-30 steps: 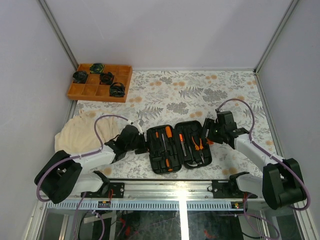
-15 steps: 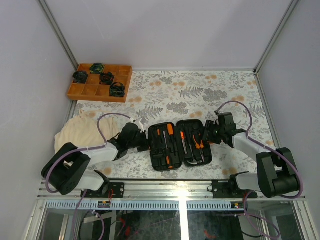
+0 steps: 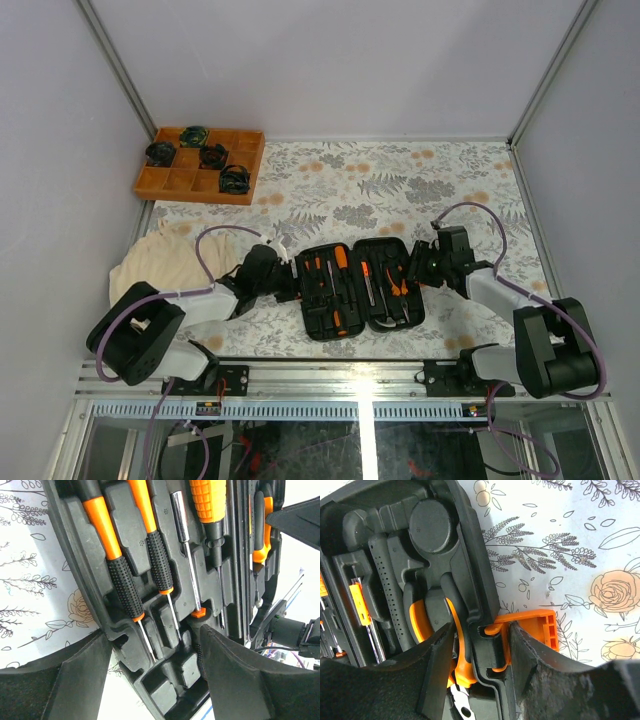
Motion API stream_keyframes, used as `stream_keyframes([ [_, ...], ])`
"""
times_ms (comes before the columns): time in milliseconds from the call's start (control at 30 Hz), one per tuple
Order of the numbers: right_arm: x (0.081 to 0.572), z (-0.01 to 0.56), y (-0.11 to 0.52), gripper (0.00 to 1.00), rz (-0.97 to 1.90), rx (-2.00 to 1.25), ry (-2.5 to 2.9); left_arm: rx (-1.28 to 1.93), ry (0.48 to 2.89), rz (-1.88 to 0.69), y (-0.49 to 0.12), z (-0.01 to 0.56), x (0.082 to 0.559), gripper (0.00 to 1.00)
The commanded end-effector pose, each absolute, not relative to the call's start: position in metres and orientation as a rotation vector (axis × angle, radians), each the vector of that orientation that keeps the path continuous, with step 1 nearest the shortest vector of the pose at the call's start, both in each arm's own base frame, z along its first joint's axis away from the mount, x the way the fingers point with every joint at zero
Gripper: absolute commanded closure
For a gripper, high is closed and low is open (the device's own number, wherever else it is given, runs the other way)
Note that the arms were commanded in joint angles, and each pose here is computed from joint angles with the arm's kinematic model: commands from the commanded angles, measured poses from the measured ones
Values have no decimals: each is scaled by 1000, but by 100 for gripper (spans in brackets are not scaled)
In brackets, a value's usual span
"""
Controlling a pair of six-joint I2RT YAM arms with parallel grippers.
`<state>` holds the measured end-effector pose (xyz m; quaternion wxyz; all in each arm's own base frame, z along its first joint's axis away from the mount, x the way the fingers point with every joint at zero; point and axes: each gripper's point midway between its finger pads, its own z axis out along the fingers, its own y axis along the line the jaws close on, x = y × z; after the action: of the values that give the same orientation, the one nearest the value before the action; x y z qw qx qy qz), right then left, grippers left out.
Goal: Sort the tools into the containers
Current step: Close the storage box at the center of the board.
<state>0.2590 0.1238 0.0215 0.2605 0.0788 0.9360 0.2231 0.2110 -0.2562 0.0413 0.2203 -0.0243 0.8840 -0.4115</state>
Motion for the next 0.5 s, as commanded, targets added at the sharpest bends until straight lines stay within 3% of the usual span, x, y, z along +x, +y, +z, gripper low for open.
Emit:
stream_keyframes([
  [0,228,29,158,52,857,122,2580,91,2277,-1396,-292,93,207,35],
  [467,233,63,162,52,890,77,2472,27,2257,-1307,-281,114,214,42],
])
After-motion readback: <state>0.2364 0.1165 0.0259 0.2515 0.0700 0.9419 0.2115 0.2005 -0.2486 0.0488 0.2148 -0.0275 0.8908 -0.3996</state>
